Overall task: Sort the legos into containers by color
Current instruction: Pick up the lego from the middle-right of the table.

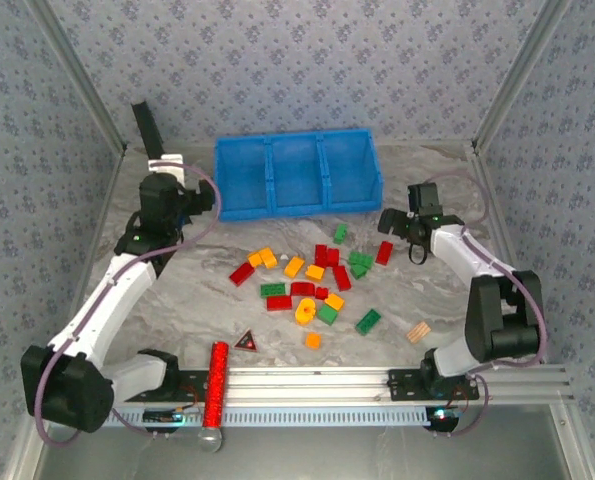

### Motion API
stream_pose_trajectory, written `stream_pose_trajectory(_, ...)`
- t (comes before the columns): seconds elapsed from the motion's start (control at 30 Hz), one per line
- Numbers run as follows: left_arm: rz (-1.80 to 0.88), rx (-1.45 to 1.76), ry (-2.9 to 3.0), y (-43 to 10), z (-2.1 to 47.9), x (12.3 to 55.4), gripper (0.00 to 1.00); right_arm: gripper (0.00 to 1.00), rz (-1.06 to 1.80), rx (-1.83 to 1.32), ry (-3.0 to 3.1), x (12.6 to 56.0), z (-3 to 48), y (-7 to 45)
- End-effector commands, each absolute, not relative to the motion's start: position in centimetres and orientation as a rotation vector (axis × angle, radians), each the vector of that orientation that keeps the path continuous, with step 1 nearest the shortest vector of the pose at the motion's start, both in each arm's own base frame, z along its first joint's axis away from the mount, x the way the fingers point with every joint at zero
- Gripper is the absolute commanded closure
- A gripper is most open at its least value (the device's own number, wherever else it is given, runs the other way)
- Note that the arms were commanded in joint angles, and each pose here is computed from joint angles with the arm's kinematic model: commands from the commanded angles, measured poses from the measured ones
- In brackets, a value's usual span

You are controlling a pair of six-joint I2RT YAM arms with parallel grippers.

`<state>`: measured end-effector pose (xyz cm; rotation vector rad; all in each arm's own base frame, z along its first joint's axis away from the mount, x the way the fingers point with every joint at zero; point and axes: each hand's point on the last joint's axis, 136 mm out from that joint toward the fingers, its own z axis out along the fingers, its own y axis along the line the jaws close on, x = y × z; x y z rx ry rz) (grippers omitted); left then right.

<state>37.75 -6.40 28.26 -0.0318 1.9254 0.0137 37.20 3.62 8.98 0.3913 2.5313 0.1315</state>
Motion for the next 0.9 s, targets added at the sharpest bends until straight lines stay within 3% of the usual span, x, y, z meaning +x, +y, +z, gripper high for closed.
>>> stream_pose_trajectory(0.0, -0.034, 0.019, 1.986, -8.1, 28.6, 35.8, 0.01, 0.07, 0.146, 0.528, 2.642, 34.7, 6.4, 4.0)
stream_pose_trajectory(0.33, -0.13, 0.141, 2.012, -12.4, 28.3, 33.7, 0.01, 0.19, 0.187, 0.472, 2.738, 35.8, 2.5, 6.8)
stream_pose_trajectory(0.67, -0.162, 0.175, 2.034, -13.8, 26.4, 33.4, 0.01, 0.6, -0.001, 0.393, 2.85, 35.6, 0.2, 7.7)
stream_pose_trajectory(0.87, -0.146, 0.175, 2.081, -13.6, 25.2, 32.9, 0.01, 0.72, 0.001, 0.296, 2.862, 35.5, 1.5, 8.3)
